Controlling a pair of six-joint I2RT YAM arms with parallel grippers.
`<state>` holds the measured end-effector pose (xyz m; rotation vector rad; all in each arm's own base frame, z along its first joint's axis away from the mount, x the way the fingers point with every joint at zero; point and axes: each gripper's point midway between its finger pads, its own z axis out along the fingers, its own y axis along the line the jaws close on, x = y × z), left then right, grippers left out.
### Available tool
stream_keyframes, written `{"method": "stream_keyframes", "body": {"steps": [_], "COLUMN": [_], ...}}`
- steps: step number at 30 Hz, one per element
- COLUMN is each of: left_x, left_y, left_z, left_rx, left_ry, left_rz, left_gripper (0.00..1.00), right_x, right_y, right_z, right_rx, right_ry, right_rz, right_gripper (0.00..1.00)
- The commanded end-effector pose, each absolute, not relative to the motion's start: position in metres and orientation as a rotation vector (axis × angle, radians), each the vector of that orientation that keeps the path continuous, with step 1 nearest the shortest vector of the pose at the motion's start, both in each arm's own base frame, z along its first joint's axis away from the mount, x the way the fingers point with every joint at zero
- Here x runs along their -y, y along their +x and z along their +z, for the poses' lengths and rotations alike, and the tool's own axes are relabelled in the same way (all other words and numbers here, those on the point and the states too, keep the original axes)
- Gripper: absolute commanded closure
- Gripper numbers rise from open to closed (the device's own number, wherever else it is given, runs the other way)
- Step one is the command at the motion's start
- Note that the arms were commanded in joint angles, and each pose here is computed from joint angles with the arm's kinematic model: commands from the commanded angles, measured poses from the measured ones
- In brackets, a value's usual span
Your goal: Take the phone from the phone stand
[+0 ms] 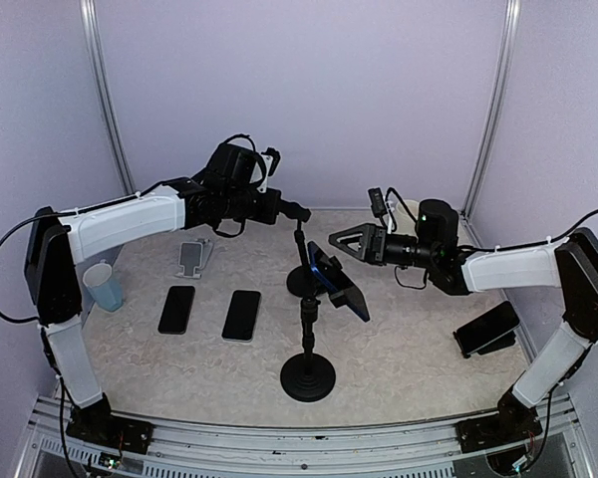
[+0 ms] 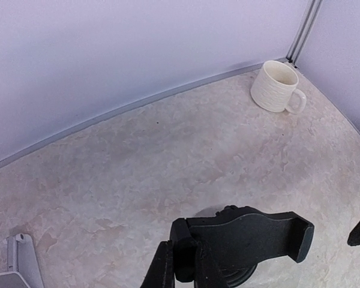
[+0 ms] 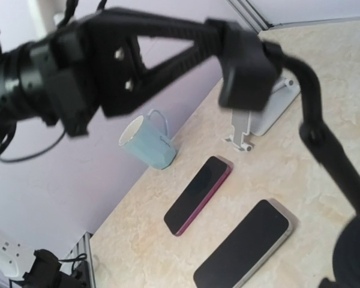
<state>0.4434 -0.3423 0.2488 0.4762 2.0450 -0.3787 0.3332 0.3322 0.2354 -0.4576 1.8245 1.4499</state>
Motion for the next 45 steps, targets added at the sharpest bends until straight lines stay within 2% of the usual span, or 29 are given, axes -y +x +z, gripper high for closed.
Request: {"method": "stream_keyframes", "body": {"steps": [1, 11, 28, 45], "left_x": [0.326, 0.273, 0.224, 0.217], "left_y": [0.466, 0.49, 0.504, 0.509], "left_z": [0.3, 0.293, 0.29, 0.281], "left_rx": [-1.928, -1.967, -1.977, -2.003], "left_ry": [0.363, 0.286, 0.225, 0.246], "left_rz": [-0.389, -0.225, 0.002, 0.041], "left_gripper": [1.0, 1.0, 1.0, 1.0], "right_x": [-0.326, -0.323, -0.324, -0.328], "right_y": [0.331, 0.33, 0.331, 0.332], "right_z": [0.245, 0.243, 0.24, 0.239], "right_rx": [-1.802, -1.812, -1.815, -1.807], "right_ry": [-0.469, -0.466, -0.466, -0.465], "right_rz": [1.438, 1.428, 1.435, 1.465], "right_gripper": [0.0, 0.0, 0.0, 0.0]}}
